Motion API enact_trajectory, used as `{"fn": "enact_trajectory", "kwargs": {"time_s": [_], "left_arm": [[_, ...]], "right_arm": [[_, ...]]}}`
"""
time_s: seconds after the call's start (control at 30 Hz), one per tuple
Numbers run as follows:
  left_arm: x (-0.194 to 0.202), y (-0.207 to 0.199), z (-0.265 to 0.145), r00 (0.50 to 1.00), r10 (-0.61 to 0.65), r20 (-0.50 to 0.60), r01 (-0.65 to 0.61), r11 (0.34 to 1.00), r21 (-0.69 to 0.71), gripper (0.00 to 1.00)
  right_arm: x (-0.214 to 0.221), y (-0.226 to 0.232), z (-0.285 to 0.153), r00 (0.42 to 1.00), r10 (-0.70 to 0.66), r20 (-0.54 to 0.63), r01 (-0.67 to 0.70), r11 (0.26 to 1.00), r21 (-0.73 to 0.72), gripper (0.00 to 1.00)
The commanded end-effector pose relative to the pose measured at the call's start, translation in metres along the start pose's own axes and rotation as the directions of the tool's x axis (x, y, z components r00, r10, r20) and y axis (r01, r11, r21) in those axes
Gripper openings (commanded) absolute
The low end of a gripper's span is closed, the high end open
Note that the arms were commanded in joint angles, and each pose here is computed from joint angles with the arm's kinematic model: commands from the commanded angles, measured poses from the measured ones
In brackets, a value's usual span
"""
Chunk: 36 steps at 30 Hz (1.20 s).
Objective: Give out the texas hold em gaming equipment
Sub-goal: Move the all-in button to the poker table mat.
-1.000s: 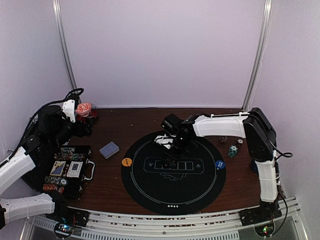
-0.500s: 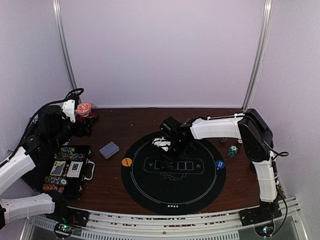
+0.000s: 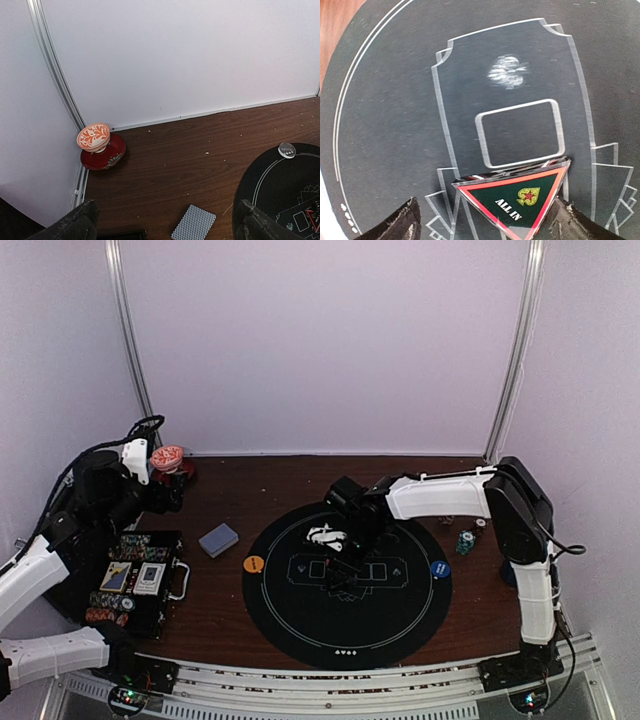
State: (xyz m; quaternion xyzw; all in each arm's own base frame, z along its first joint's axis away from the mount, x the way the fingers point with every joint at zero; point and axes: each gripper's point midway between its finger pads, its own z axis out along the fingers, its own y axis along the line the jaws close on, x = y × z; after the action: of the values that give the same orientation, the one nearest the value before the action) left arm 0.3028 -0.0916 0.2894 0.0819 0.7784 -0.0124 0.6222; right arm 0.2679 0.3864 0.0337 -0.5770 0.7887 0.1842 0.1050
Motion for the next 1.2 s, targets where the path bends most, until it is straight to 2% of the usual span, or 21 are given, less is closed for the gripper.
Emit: {"fn": "enact_trajectory", "kwargs": {"time_s": [0.0,0.23,0.37,0.53,0.7,1.0,1.17], "left_arm": [[-0.024,0.002,-0.006,0.997,-0.026,0.076,0.025,1.0,0.005,0.98],[-0.023,0.002,-0.005,0.997,-0.023,0.071,0.023,1.0,0.001,0.98],[-0.023,0.001,-0.005,0.997,-0.021,0.07,0.021,1.0,0.002,0.98],[-0.024,0.001,-0.006,0.997,-0.024,0.074,0.024,1.0,0.005,0.98],[-0.024,0.001,-0.006,0.997,-0.025,0.076,0.024,1.0,0.007,0.98],[-0.024,0.002,-0.006,0.997,-0.023,0.075,0.023,1.0,0.004,0.98],[-0.023,0.002,-0.005,0.997,-0.022,0.072,0.022,1.0,0.002,0.98]], "right_arm": [[-0.003,0.02,-0.003,1.0,-0.007,0.0,0.007,0.999,-0.041,0.88],[-0.016,0.012,0.011,1.0,0.018,0.014,-0.018,1.0,-0.013,0.83],[-0.009,0.019,0.02,1.0,0.008,-0.021,-0.009,0.999,-0.039,0.71],[0.005,0.029,0.018,0.998,-0.026,-0.056,0.025,0.999,-0.026,0.63],[0.016,0.055,0.004,0.99,-0.126,-0.061,0.124,0.991,-0.046,0.54],[0.065,0.106,0.003,0.951,-0.263,-0.16,0.239,0.958,-0.157,0.53],[0.079,0.131,-0.008,0.934,-0.317,-0.164,0.28,0.935,-0.216,0.54]]}}
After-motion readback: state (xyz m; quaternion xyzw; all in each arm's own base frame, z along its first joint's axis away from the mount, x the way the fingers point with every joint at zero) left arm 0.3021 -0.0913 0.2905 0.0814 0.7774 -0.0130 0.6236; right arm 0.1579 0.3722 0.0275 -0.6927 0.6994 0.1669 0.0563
